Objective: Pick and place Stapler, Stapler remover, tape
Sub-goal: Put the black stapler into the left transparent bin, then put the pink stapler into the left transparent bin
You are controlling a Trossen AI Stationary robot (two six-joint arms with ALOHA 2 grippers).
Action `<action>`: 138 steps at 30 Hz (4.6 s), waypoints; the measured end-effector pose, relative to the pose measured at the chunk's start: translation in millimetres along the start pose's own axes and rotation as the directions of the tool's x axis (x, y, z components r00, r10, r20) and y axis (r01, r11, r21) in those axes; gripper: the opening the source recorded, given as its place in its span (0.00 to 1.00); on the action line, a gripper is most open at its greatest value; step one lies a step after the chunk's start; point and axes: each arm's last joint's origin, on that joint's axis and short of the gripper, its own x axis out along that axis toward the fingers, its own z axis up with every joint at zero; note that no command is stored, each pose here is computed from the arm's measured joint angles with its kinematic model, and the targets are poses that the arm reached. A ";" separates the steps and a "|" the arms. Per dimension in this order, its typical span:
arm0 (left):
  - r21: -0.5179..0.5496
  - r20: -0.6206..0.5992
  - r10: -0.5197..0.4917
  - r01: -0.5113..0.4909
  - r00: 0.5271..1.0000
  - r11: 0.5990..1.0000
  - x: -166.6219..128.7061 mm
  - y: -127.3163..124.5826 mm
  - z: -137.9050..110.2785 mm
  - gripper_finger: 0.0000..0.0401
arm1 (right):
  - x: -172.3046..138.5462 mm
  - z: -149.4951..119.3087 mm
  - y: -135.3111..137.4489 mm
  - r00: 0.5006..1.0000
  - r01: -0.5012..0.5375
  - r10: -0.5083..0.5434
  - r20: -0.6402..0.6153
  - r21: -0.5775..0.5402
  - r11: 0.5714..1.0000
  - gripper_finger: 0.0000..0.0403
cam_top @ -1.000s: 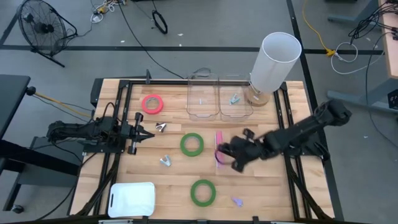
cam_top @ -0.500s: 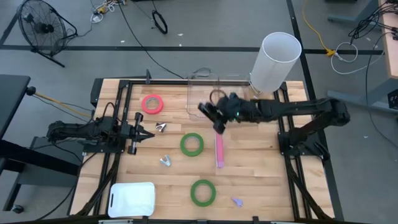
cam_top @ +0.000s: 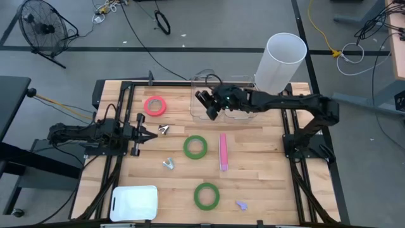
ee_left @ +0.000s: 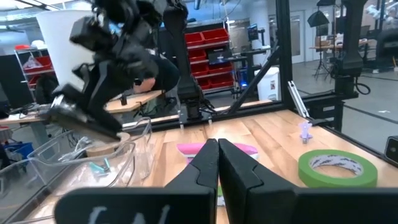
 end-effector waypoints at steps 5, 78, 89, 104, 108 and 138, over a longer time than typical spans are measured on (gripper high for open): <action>0.000 0.002 0.005 -0.005 1.000 1.000 0.0 0.2 0.2 0.04 | 20.5 1.0 -16.6 0.999 0.034 -0.034 0.027 0.018 0.999 0.24; -0.004 0.002 0.047 -0.047 0.999 0.999 0.0 1.5 0.7 0.04 | 21.6 -10.0 -11.7 0.995 -0.055 0.050 -0.085 -0.061 0.997 0.52; -0.046 0.002 0.046 -0.045 0.999 0.998 0.0 1.4 0.6 0.04 | -36.7 -55.0 76.7 0.918 -0.191 0.171 -0.359 -0.019 0.981 0.50; -0.056 -0.009 0.043 -0.044 0.999 0.997 0.0 1.2 -0.4 0.04 | -72.5 -98.9 120.6 0.825 -0.129 0.146 -0.545 0.071 0.989 0.50; -0.070 -0.009 0.043 -0.044 0.999 0.997 0.0 1.2 -0.4 0.04 | -72.0 -106.8 119.5 0.816 -0.059 0.129 -0.563 0.141 0.988 0.50; -0.080 -0.012 0.043 -0.044 0.999 0.996 0.0 1.2 -0.6 0.04 | -49.2 -142.2 114.7 0.827 -0.039 0.157 -0.540 0.225 0.974 0.69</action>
